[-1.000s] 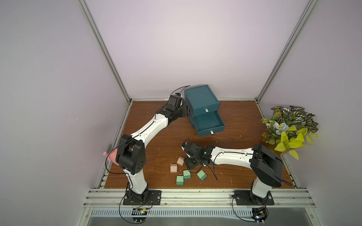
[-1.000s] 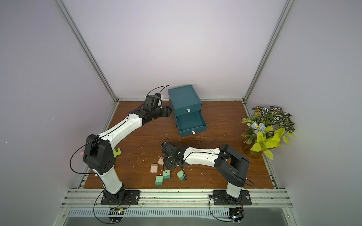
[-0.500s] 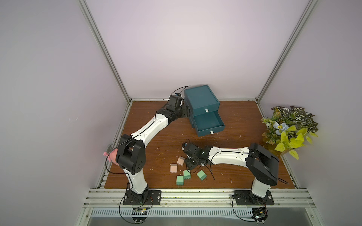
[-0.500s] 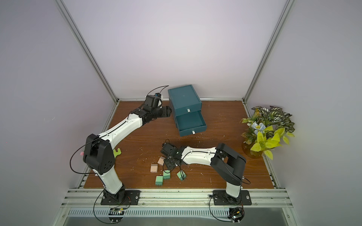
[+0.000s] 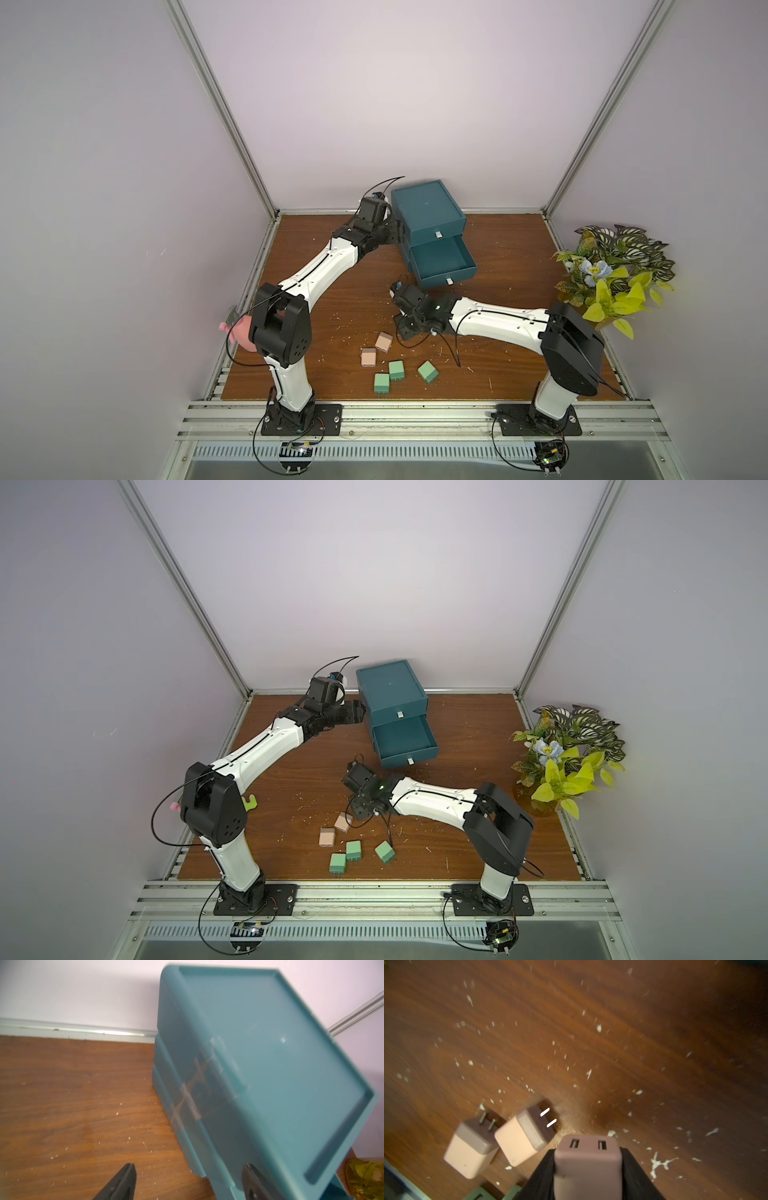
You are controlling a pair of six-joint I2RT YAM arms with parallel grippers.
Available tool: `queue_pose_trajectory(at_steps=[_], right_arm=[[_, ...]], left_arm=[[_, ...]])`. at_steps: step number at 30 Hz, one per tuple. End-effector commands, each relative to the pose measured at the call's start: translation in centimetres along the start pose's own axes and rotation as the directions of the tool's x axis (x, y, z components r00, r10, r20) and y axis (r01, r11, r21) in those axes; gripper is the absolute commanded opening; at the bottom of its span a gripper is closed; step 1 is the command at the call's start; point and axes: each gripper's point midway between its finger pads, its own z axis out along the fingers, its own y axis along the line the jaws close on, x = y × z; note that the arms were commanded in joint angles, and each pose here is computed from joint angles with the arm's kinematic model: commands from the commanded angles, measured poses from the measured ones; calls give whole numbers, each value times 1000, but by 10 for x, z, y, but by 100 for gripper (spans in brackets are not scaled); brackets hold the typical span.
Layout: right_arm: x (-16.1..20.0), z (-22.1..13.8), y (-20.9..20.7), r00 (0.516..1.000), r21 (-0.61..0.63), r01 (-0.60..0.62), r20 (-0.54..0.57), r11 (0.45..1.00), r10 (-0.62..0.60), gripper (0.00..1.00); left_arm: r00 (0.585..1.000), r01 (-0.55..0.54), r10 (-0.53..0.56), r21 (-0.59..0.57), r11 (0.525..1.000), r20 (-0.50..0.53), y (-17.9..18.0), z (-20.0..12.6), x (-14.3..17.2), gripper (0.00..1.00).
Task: Place the plugs into the drawer by color
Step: Pick up the plug from the center of the board, then place the plug in the drawer.
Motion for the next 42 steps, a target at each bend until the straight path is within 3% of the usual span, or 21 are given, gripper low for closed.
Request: queue_pose_trajectory(at_steps=[1, 7, 15, 42], right_arm=[[-61, -45, -21, 985, 17, -31, 167, 999, 27, 44], [-114, -74, -70, 956, 85, -80, 288, 993, 53, 44], [-152, -60, -107, 940, 106, -140, 327, 984, 98, 44], [-118, -21, -112, 961, 51, -169, 232, 984, 153, 50]], left_arm=[[1000, -3, 3, 19, 1000, 14, -3, 3, -14, 76], [999, -17, 14, 48, 999, 51, -14, 7, -34, 78], [1000, -15, 14, 56, 998, 10, -14, 29, -28, 79], [1000, 3, -2, 50, 999, -26, -6, 35, -14, 79]])
